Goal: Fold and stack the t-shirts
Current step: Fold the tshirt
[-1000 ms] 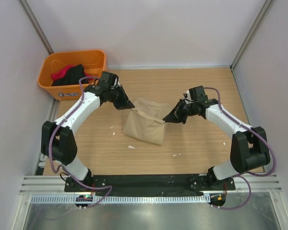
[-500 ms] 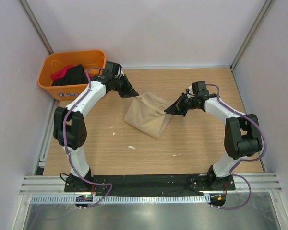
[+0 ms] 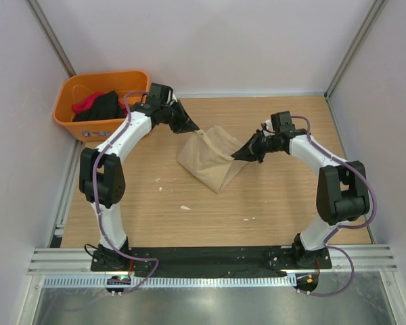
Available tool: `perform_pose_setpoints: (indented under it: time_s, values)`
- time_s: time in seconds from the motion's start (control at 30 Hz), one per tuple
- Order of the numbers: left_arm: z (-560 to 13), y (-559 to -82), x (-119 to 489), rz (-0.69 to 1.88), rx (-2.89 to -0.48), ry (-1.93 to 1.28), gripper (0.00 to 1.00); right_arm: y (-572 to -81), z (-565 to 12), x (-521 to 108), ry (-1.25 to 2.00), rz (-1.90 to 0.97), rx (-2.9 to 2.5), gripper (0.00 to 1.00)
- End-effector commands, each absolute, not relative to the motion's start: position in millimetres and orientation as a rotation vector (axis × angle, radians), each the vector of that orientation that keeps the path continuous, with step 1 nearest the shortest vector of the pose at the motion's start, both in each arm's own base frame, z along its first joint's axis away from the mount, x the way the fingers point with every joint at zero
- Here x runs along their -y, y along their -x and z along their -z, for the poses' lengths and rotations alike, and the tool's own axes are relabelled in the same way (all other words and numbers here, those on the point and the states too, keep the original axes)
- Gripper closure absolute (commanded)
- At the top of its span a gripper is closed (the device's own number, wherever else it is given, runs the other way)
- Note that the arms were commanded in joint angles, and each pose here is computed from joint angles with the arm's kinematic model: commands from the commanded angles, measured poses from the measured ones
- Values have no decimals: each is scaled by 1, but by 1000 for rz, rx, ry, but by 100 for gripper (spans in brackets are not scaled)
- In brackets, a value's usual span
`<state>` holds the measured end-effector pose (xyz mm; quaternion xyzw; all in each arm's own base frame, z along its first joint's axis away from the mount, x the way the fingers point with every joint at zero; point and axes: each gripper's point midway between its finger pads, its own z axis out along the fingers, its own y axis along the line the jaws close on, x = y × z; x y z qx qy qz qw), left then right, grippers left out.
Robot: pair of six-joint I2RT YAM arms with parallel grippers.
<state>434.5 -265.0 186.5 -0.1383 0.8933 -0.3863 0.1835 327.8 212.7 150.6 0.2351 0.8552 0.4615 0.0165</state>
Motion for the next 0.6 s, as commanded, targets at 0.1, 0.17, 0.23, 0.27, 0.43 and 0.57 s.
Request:
perform_pose_setpoints:
  time_s: [0.1, 0.17, 0.23, 0.27, 0.43, 0.57]
  values:
    - [-212, -409, 255, 1096, -2478, 417, 100, -298, -168, -210, -610, -1429, -2720, 99]
    - [-206, -394, 250, 1082, -2499, 437, 100, -284, -160, -213, -624, -1429, -2752, 99]
    - [-201, -367, 244, 1071, -2522, 449, 100, -266, -156, -221, -587, -1430, -2786, 99]
    - [-201, -358, 240, 1062, -2524, 455, 100, -262, -155, -223, -571, -1415, -2791, 99]
    - [-190, -296, 216, 1037, -2541, 505, 100, -224, -155, -237, -515, -1391, -2834, 99]
    - [-189, -257, 204, 1066, -2527, 546, 100, -187, -153, -243, -469, -1365, -2864, 99]
